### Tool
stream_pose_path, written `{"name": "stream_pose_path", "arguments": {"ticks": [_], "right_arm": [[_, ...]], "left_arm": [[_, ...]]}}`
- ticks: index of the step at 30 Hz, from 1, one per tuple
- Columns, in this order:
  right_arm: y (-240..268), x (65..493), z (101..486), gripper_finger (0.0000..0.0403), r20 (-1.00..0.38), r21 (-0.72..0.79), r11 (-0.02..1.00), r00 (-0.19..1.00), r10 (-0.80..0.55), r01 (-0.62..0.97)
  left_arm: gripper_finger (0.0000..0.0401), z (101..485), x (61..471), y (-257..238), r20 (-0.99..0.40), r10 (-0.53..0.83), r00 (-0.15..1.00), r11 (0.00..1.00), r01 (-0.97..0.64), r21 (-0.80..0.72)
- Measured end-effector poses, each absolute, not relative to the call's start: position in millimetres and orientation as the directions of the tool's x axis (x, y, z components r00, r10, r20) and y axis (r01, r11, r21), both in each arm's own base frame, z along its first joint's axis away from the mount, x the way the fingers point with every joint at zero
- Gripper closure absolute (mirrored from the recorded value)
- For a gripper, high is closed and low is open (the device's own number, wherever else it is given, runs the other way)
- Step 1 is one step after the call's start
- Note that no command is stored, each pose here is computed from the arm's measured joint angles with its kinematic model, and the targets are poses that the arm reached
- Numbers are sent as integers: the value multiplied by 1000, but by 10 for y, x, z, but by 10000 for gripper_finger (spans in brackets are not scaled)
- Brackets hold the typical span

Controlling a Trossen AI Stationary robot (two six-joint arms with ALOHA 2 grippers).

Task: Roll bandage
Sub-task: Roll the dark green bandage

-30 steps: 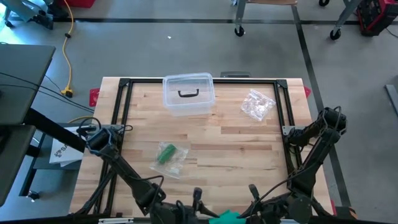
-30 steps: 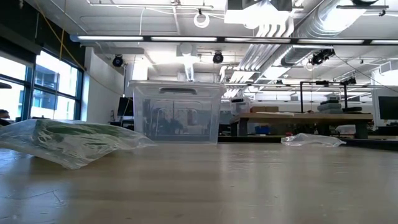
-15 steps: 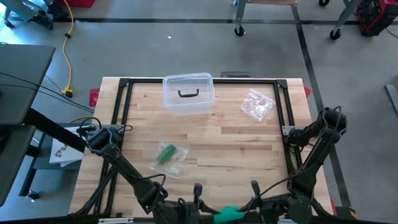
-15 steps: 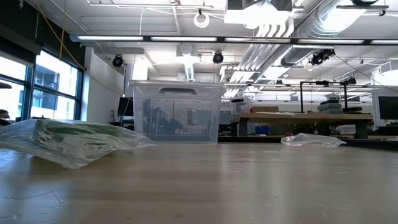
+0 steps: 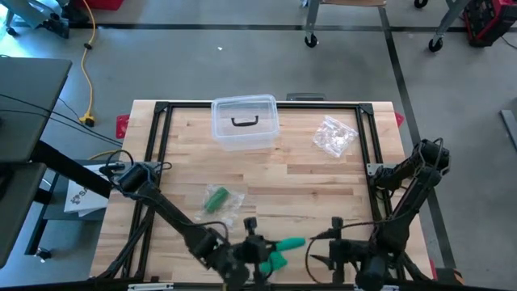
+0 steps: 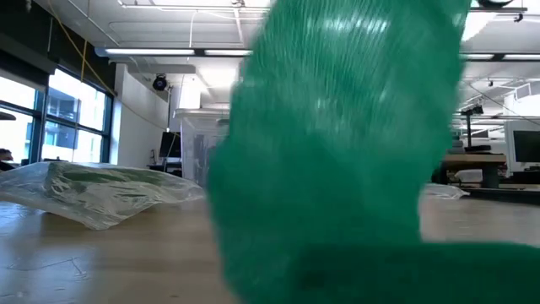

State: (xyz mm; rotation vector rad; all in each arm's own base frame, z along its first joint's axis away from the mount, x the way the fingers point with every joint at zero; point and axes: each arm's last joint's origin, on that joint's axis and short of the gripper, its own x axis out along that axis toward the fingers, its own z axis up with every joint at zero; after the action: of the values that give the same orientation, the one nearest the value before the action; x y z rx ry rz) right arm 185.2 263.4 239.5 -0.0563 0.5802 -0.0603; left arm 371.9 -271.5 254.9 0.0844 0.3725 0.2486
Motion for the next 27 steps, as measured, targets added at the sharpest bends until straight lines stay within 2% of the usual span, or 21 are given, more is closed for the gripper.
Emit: {"name": "stream_pose_path", "arguments": {"ticks": [3, 9, 13, 17, 22, 27], "right_arm": [[2645, 1747, 2354, 184, -597, -30, 998, 800, -59, 51], [2774, 1438, 2319, 183, -649, 62, 998, 761, 16, 32], [2857, 1267, 2318, 183, -653, 133, 991, 754, 66, 28], [2951, 1233, 2330, 183, -624, 156, 987, 772, 123, -31], [3047, 1426, 2227, 183, -611, 120, 988, 778, 151, -97], [3075, 1777, 1953, 183, -708, 160, 976, 672, 217, -147]], "left_arm": [[398, 2380, 3768, -2604, -346, 263, 901, 964, -257, 63], [398, 2226, 3811, -2552, -248, 142, 958, 974, -180, -137], [397, 2196, 3820, -2512, -205, 145, 968, 966, -183, -181], [396, 2116, 3911, -2285, -209, 214, 954, 953, -251, -171], [396, 1760, 3961, -1810, -294, 355, 887, 905, -404, -129], [395, 1530, 3892, -1532, -317, 423, 849, 869, -479, -123]]}}
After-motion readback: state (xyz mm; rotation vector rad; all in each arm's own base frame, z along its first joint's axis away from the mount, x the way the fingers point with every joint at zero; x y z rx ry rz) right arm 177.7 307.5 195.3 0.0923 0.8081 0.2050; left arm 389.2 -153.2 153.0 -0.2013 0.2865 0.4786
